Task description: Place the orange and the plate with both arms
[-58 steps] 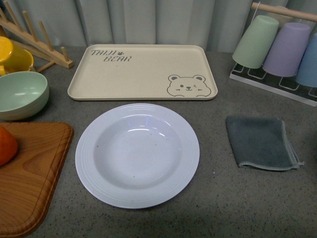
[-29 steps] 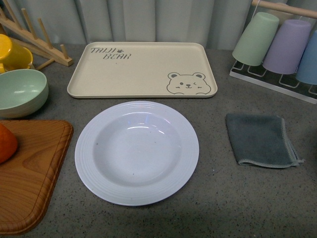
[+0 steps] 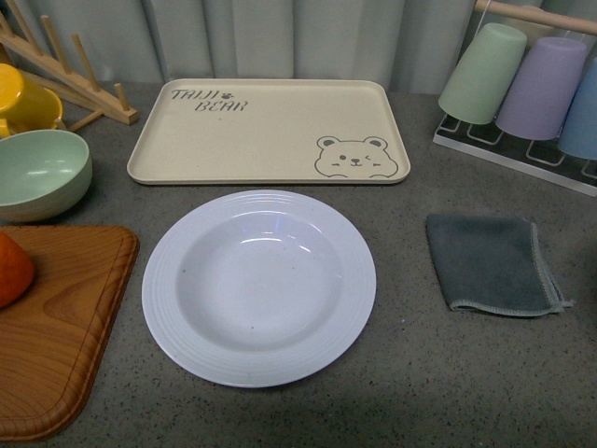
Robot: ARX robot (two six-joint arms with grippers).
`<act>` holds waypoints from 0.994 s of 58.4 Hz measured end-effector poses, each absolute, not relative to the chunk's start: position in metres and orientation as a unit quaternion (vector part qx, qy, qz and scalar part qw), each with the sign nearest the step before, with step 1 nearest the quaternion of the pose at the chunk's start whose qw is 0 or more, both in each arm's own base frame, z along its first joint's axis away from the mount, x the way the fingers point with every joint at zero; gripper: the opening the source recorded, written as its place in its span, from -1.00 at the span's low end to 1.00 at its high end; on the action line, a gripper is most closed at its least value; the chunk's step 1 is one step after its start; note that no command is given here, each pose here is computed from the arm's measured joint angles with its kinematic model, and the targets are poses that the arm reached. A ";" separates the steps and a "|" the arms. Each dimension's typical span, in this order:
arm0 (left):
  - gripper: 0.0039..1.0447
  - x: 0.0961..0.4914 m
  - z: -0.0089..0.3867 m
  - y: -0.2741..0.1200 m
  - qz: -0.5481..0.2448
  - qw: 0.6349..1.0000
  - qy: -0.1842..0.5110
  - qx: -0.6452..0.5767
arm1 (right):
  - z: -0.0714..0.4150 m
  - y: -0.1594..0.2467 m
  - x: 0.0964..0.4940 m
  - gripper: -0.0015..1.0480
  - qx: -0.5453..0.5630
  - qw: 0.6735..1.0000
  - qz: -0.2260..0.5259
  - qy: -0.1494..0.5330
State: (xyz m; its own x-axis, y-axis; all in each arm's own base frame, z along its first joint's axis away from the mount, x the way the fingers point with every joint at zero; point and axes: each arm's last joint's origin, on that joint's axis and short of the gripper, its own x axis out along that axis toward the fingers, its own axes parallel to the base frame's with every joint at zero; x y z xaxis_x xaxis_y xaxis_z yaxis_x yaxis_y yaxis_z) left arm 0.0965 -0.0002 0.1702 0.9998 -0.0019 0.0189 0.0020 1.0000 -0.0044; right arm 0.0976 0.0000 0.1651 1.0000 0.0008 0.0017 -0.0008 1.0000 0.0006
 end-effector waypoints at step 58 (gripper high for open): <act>0.88 0.097 0.170 0.000 -0.001 1.000 -0.009 -0.002 | 0.165 0.000 0.098 0.82 0.000 1.000 0.001 -0.001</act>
State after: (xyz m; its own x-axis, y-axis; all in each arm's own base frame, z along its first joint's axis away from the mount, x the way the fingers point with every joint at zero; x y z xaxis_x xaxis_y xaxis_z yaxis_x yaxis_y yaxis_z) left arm 0.0965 -0.0002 0.1702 0.9998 -0.0019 0.0189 0.0020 1.0000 -0.0044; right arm 0.0976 0.0000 0.1651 1.0000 0.0011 0.0017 -0.0011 1.0000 0.0006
